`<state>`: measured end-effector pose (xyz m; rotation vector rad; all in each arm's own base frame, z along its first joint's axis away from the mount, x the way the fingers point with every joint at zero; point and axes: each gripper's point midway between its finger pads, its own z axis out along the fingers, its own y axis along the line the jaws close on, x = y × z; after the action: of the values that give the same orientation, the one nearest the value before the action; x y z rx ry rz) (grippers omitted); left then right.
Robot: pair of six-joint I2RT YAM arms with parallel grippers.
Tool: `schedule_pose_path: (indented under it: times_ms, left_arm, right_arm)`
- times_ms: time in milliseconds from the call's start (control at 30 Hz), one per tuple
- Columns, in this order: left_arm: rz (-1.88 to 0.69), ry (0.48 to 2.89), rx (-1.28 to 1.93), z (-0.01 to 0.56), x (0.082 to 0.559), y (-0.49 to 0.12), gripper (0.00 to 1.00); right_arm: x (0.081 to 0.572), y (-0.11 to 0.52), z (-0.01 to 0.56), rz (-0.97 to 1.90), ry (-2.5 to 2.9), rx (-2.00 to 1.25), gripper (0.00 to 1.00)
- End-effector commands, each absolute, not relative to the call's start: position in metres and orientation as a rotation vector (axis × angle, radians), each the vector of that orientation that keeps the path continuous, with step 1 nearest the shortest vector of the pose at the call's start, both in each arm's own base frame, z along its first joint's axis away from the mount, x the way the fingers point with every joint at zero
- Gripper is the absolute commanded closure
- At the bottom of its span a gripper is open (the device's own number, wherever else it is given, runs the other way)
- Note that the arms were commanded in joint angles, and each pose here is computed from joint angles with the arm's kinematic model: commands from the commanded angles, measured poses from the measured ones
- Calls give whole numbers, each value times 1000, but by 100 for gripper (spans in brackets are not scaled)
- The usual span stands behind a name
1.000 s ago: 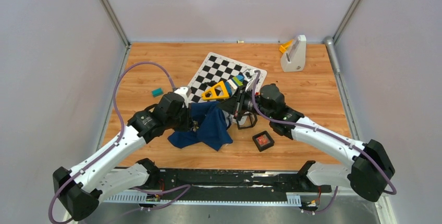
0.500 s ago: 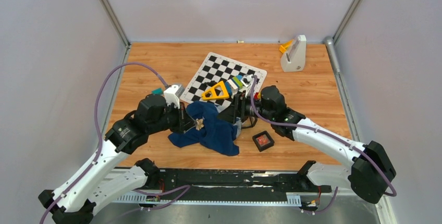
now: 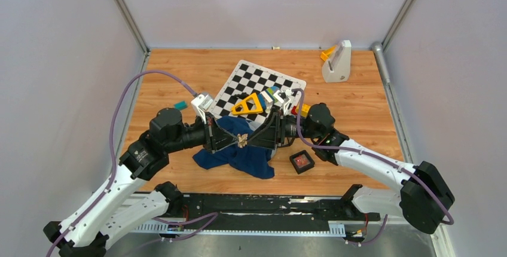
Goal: Remove the brooch from the garment
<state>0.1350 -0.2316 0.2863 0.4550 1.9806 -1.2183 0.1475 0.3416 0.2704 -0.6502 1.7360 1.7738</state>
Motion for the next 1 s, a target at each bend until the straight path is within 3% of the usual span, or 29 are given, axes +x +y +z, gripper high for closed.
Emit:
schedule_pose_path:
  times_ms: [0, 533, 967]
  left_arm:
    - [-1290, 1920, 485, 298, 133, -240, 100]
    - [-1359, 1892, 516, 301, 127, -247, 100]
    - [-1365, 1893, 523, 298, 127, -248, 100]
  right_arm:
    - [137, 341, 292, 1857, 1608, -706, 45]
    - [145, 347, 287, 1848, 1662, -679, 65]
    - [171, 345, 278, 1751, 1753, -449, 68]
